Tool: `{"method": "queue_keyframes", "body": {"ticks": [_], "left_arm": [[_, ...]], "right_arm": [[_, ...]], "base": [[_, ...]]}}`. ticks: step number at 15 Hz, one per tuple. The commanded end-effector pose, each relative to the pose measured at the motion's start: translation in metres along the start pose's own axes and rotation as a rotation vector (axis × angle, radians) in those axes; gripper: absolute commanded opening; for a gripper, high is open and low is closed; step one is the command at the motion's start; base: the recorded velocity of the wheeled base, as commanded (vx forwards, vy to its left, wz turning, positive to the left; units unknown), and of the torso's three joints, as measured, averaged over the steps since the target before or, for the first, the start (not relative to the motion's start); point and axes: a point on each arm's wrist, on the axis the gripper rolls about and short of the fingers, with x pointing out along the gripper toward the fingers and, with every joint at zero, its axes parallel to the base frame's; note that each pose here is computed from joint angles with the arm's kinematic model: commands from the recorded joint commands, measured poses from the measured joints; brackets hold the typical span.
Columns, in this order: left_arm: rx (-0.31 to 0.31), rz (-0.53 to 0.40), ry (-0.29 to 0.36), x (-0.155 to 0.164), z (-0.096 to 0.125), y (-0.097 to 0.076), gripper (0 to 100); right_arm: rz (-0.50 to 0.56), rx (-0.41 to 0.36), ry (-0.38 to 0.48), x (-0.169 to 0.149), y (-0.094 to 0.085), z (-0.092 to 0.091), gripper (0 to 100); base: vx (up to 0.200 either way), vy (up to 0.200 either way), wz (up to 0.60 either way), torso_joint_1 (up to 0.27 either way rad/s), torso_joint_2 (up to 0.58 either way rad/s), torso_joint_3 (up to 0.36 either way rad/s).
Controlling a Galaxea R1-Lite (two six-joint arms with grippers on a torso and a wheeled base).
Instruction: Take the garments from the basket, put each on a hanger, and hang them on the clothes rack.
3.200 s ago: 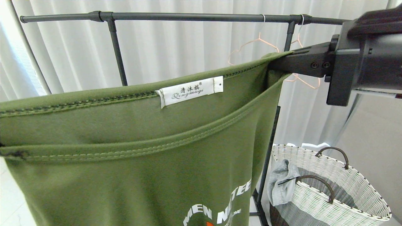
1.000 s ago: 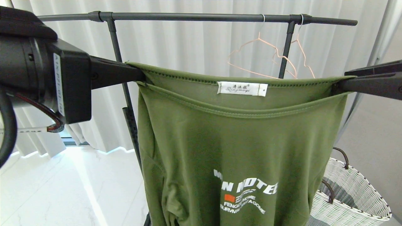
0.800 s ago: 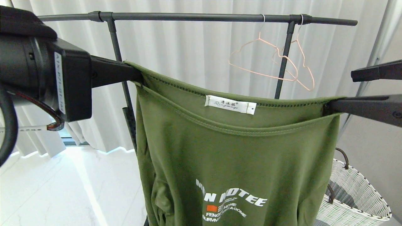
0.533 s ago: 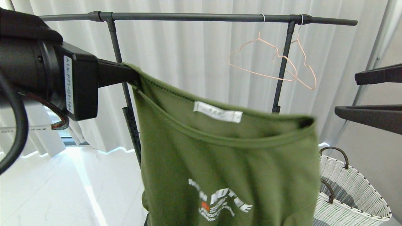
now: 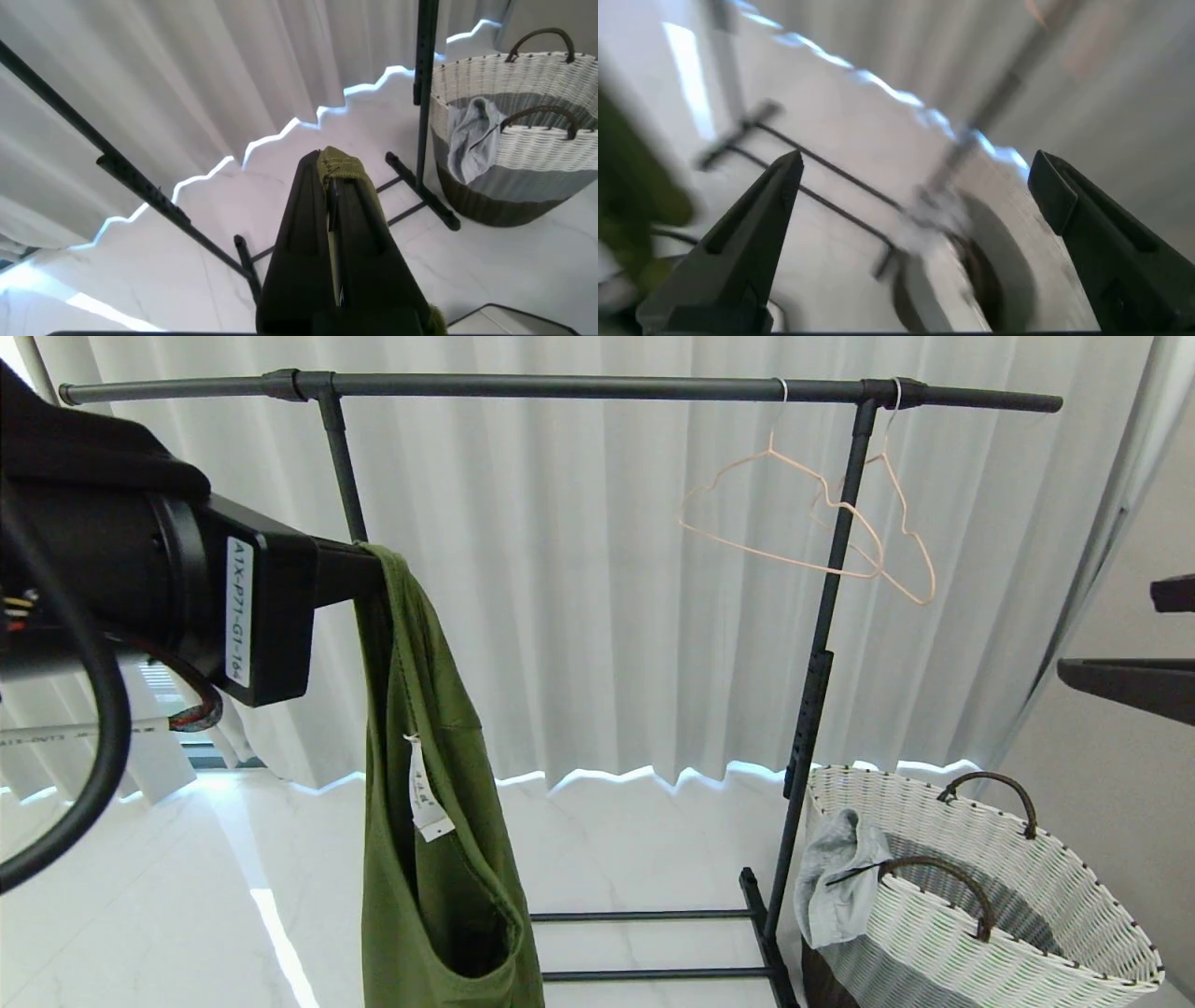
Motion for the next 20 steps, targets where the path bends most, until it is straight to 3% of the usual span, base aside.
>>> {"method": "queue_keyframes", "body": {"ticks": [1,5,7,9,13,20], "left_arm": [[-0.003,0.001,-0.008,-0.005,-0.001,0.002,0],[0.0,0.003,-0.01,-0.008,-0.003,0.003,0],[-0.003,0.01,-0.009,-0.009,-0.004,0.005,0],[-0.008,0.074,0.003,-0.01,-0.007,0.009,0],[-0.024,0.106,-0.012,-0.01,-0.005,0.013,0],[-0.011,0.107,-0.015,-0.008,-0.006,0.012,0]], "right_arm": [[-0.214,0.039,0.15,0.011,-0.021,-0.015,100],[-0.405,-0.01,0.265,0.015,-0.039,-0.039,100],[-0.455,-0.013,0.265,0.017,-0.042,-0.045,100],[-0.504,-0.01,0.249,0.021,-0.047,-0.05,100],[-0.514,0.041,0.207,0.023,-0.05,-0.048,100],[-0.524,0.102,0.191,0.027,-0.052,-0.048,100]], "base": [[0.0,0.0,0.0,0.0,0.0,0.0],[0.0,0.0,0.0,0.0,0.0,0.0],[0.0,0.0,0.0,0.0,0.0,0.0],[0.0,0.0,0.0,0.0,0.0,0.0],[0.0,0.0,0.0,0.004,-0.02,-0.019],[0.0,0.0,0.0,0.094,-0.39,-0.29]]}}
